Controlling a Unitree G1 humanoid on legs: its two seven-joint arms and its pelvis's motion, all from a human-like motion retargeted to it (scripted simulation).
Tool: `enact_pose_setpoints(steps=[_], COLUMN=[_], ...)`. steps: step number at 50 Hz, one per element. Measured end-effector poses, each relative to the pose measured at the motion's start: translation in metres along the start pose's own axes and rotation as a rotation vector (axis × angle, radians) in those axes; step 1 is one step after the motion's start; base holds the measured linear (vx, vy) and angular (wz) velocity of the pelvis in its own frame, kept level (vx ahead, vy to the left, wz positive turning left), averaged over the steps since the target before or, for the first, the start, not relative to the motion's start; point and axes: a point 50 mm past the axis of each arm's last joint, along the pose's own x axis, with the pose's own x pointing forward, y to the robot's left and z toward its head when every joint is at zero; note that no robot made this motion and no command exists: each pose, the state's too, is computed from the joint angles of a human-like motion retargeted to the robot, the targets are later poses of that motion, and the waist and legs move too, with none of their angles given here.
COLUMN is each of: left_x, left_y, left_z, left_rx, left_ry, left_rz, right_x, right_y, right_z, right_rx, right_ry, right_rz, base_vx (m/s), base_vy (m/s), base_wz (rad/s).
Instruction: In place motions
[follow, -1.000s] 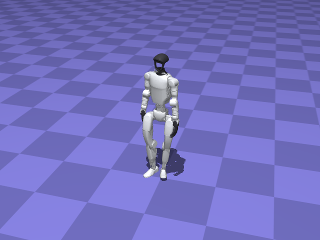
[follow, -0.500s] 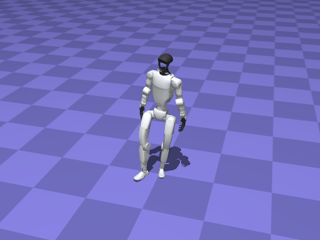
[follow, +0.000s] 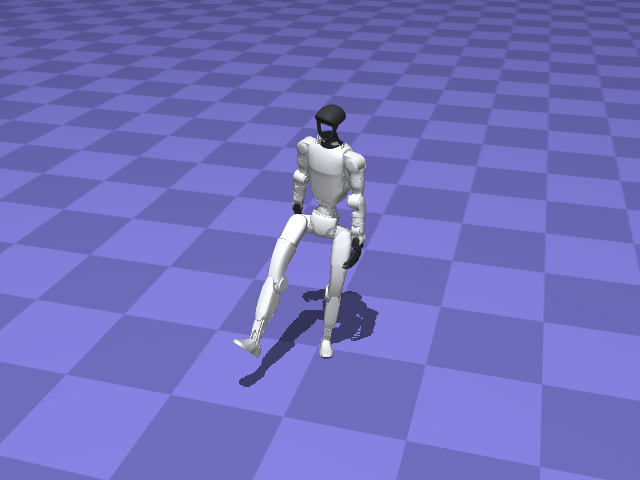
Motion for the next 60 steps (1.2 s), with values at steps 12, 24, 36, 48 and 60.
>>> enact_pose_setpoints(steps=[12, 24, 36, 48, 60], left_x=[-0.028, -0.014, 0.003, 0.001, -0.009], left_y=[-0.011, -0.006, -0.01, -0.021, -0.024], left_z=[-0.159, -0.122, -0.024, -0.065, -0.11], left_rx=[-0.325, -0.393, -0.162, -0.188, -0.199], left_ry=[0.493, 0.331, 0.05, 0.216, 0.369], left_rz=[0.018, 0.065, -0.003, -0.009, 0.033], right_x=[-0.016, -0.026, -0.009, -0.01, -0.016], right_y=[-0.028, -0.039, -0.004, 0.001, -0.012], right_z=[0.06, 0.083, 0.045, 0.05, 0.07], right_rx=[-0.104, 0.028, 0.029, -0.089, -0.038], right_ry=[-0.139, -0.236, -0.098, -0.101, -0.179], right_rz=[-0.111, -0.079, 0.034, 0.031, 0.007], base_vx=[0.05, -0.07, 0.01, 0.0, 0.0], base_vy=[-0.11, -0.08, -0.04, 0.0, 0.0], base_wz=[-0.72, -0.52, 0.36, 0.04, 0.0])
